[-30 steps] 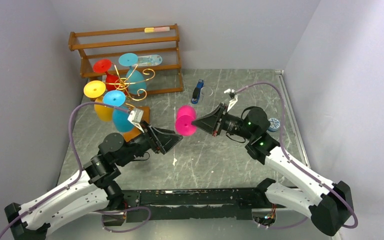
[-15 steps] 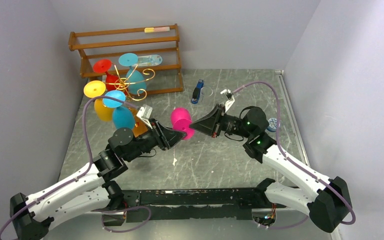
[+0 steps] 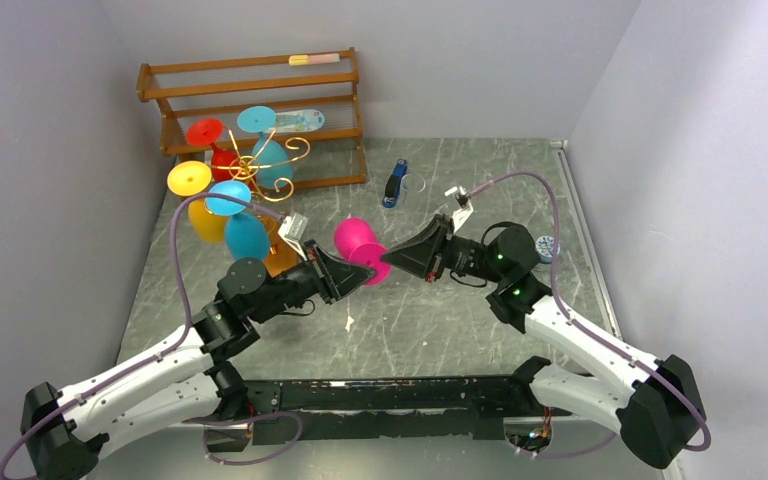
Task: Take the wine glass off the wine glass rack
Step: Place the wine glass at the center of the board.
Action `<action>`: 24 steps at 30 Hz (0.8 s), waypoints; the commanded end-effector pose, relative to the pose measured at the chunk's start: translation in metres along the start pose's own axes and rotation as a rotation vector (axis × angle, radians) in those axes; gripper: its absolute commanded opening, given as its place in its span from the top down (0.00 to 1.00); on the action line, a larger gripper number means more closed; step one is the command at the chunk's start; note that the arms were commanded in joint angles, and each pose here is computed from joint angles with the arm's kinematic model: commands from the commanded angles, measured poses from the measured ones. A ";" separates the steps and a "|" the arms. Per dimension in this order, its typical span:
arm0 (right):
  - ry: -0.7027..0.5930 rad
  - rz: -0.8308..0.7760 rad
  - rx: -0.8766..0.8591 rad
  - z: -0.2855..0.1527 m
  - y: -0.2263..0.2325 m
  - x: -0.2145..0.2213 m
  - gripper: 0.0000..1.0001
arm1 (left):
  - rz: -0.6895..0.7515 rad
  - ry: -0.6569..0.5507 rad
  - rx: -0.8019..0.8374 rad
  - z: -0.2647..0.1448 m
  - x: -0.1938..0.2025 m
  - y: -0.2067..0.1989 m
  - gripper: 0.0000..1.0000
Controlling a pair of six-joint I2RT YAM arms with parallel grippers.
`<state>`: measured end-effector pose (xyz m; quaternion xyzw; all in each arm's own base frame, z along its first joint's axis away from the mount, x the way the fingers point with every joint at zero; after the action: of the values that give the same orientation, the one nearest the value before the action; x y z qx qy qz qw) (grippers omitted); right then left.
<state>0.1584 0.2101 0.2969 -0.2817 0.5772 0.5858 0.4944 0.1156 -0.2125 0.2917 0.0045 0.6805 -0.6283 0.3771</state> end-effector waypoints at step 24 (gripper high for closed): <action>-0.098 -0.053 0.402 0.002 -0.026 -0.029 0.35 | 0.406 0.112 0.135 -0.025 0.017 0.023 0.95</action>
<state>0.1723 0.2064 0.3134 -0.2393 0.5969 0.5317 0.5511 0.1032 -0.2012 0.2724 0.1294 0.6609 -0.6098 0.4178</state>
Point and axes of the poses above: each gripper's point midway between its finger pads, its own z axis out along the fingers, its own y axis along the line the jaws close on, x = y × z, the point moved 9 cm from there along -z, back along the fingers, and after that the axes turned 12 degrees about -z, right-handed, at the moved point
